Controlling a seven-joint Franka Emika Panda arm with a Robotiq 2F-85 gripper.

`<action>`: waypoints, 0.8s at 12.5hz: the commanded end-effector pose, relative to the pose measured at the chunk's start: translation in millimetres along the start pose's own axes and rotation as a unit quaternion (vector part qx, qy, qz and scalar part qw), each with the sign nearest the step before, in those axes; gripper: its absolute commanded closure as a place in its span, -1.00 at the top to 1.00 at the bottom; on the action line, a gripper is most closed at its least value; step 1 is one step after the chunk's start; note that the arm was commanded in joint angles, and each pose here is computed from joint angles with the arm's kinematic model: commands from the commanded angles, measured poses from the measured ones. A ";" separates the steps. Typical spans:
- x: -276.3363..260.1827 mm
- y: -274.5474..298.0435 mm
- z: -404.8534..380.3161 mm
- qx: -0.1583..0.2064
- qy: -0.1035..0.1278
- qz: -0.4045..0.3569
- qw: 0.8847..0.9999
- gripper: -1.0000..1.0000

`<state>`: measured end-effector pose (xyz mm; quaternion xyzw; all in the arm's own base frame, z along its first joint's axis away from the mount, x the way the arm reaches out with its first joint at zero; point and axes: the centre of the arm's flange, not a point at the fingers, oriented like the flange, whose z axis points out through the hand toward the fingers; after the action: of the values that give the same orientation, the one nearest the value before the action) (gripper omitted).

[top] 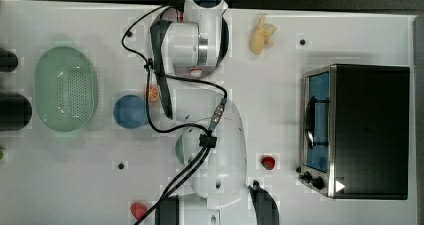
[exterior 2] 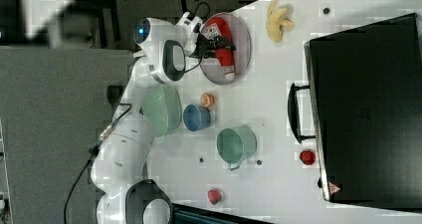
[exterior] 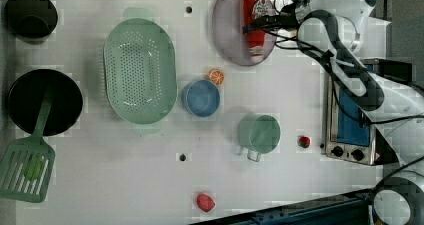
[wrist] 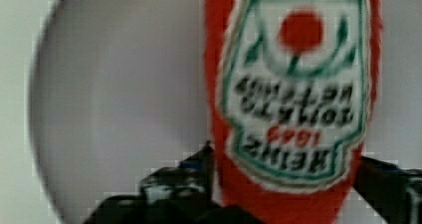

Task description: Pick ketchup from table and place on plate.

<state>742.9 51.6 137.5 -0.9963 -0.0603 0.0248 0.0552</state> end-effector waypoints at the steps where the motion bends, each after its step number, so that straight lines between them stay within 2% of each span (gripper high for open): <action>1: 16.4 -9.7 -59.7 0.000 0.048 0.014 0.999 1.00; 2: 17.8 -12.0 -83.4 -0.001 0.056 0.013 0.998 1.00; 3: 16.3 -13.4 -107.7 -0.002 0.054 0.013 0.998 1.00; 4: 12.7 -14.7 -131.4 -0.002 0.047 0.018 0.999 1.00; 6: 3.1 -12.9 -182.1 -0.002 0.038 0.075 0.996 1.00; 8: -11.1 -2.1 -238.5 -0.004 0.038 0.178 0.983 1.00; 10: -31.3 7.6 -297.4 -0.007 0.041 0.279 0.959 1.00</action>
<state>728.6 47.3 374.2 -0.9932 0.1015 0.0371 0.0442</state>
